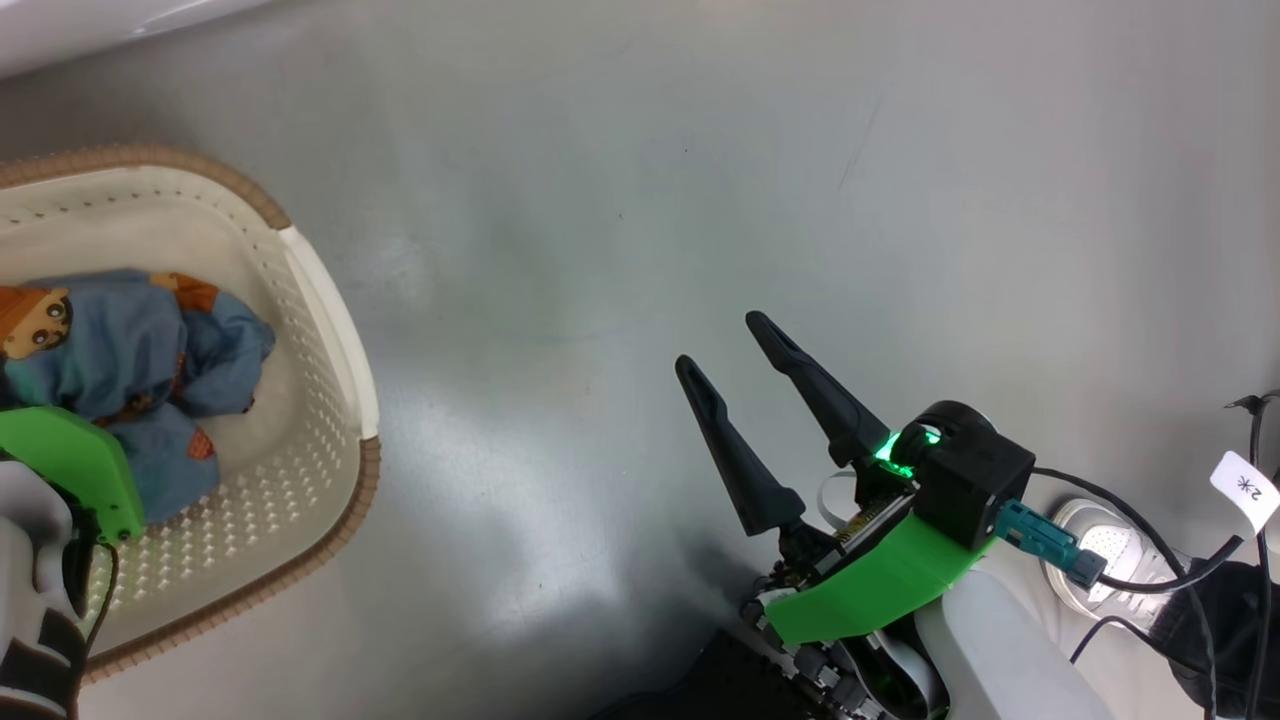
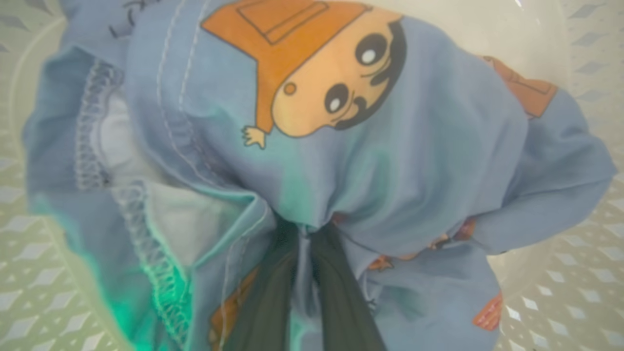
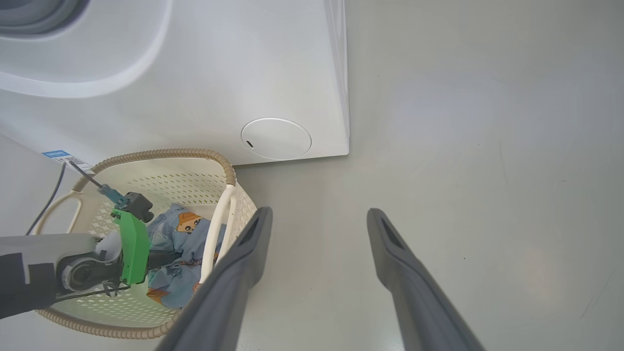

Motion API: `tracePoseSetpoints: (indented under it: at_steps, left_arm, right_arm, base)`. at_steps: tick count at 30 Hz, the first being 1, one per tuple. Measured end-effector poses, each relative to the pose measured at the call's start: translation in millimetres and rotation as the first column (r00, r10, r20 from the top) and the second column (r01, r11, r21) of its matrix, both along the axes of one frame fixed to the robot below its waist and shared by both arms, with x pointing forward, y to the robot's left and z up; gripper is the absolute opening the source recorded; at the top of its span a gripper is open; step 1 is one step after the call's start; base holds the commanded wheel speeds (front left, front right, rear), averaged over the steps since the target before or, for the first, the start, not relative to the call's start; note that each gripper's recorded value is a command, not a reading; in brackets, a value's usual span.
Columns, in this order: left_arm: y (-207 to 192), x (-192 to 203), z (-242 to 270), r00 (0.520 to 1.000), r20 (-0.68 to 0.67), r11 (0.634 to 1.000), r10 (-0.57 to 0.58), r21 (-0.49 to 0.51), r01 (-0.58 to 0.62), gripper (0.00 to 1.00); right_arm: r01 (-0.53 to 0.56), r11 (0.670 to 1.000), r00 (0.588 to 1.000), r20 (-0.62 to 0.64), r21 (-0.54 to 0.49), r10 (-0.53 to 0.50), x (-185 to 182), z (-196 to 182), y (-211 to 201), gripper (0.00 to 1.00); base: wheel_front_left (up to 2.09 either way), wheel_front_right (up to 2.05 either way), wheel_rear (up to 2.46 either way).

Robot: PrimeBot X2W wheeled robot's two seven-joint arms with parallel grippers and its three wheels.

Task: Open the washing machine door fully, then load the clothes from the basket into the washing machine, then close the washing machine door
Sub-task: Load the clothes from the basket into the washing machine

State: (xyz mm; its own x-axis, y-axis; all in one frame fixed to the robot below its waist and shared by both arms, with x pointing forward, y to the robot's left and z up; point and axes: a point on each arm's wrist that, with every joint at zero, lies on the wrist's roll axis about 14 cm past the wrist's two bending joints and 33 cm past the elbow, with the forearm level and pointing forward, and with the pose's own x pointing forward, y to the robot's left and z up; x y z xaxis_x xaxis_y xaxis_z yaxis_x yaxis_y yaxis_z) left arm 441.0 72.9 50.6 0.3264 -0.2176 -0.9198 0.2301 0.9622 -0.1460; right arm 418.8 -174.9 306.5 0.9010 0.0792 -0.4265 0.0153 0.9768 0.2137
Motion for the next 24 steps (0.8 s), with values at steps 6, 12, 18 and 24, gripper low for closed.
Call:
tracePoseSetpoints:
  at_steps: [6,12,18,24]
  left_arm:
    - [7,2,3,1.0,0.013,1.0,0.014,0.007,-0.014,0.0]
    - [10,9,17,0.997,0.065,0.999,0.042,-0.012,-0.041,0.0]
    - [9,15,33,0.992,0.112,0.997,0.065,-0.053,-0.059,0.0]
    - [11,25,55,0.977,0.189,0.992,0.095,-0.099,-0.077,0.0]
  right_arm:
    - [-0.003,1.0,1.0,0.005,0.008,0.003,2,0,2,1.0]
    - [-0.002,1.0,1.0,0.021,0.013,0.001,6,3,2,1.0]
    - [-0.015,1.0,0.999,0.042,0.019,0.014,13,5,7,1.0]
    - [-0.048,0.999,0.996,0.07,0.011,0.047,22,9,14,1.0]
  base:
    - [0.0,0.0,0.0]
    - [0.0,0.0,0.0]
    - [0.0,0.0,0.0]
    - [0.0,0.0,0.0]
